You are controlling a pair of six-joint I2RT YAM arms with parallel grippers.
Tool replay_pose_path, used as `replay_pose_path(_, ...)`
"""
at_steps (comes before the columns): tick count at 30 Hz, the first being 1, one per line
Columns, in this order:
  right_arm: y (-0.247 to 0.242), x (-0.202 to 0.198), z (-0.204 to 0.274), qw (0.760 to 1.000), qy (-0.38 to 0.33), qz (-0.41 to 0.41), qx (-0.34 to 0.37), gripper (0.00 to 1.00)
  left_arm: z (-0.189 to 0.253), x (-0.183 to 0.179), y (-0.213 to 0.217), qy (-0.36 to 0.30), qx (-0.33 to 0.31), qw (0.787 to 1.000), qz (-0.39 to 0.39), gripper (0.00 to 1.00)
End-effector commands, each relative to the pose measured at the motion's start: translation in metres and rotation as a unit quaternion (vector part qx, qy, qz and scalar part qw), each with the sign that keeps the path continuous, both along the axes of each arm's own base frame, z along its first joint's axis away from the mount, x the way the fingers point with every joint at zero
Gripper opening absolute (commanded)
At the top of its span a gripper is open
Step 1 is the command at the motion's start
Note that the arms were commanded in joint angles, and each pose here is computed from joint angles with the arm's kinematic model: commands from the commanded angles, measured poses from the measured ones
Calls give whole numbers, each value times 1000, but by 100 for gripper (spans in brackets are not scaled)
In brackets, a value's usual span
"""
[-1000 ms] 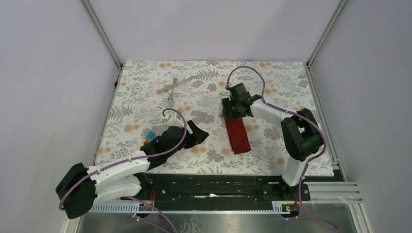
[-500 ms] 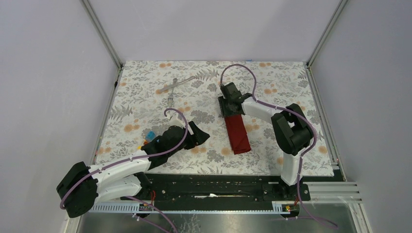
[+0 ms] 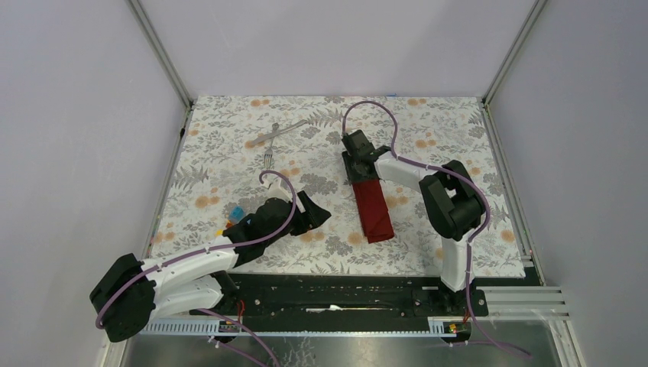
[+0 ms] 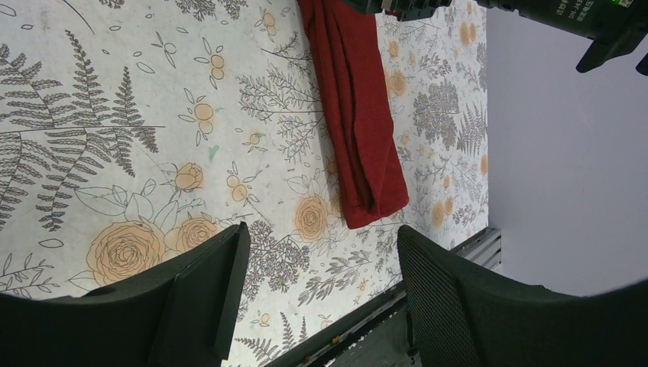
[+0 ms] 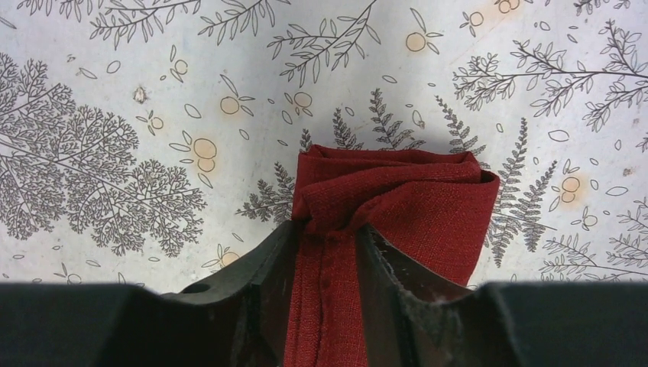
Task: Fold the napkin into a case and place the utensils inside
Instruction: Pick up the top corner of the smaller rectangle folded napkin from the center of the board, then grasp the top corner of the smaller rectangle folded napkin from the folded napkin.
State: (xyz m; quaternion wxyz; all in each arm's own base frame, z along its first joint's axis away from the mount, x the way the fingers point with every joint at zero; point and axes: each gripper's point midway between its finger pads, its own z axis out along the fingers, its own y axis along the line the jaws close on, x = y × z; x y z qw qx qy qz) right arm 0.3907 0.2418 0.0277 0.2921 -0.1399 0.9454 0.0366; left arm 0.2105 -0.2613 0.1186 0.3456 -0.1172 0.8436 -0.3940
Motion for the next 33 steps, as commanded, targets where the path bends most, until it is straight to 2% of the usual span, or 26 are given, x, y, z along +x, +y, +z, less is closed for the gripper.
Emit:
replay_pose_path(1,5,15,14,999,-34,-6,-9,38,6,3,-2,-13,-12,1000,-4,76)
replay_pose_path(6,5,14,17,999,-36,-1,-9,20,8,5,-2,-16,-11,1000,-2,76)
replay_pose_path(10,7,9,30,999,-41,7,4,11,8,9,-3,-18,-6,1000,-1,76)
replay_pose_path(13,6,2,37,999,-33,22,6,0,11,14,-7,-22,-4,1000,-4,76)
replay_pose_path(18,2,-20,41,997,-5,71,4,0,11,33,-25,-26,8,999,-24,76)
replay_pose_path(23,-1,-39,38,992,33,106,51,0,11,59,-47,-30,3,999,-33,77)
replay_pose_path(26,-7,-48,32,990,62,110,65,0,6,77,-57,-26,7,999,-32,72)
replay_pose_path(30,-17,-52,28,990,78,90,80,0,-3,100,-77,-35,39,997,-59,58)
replay_pose_path(33,-25,-51,30,990,76,70,96,0,-11,115,-89,-49,63,994,-74,55)
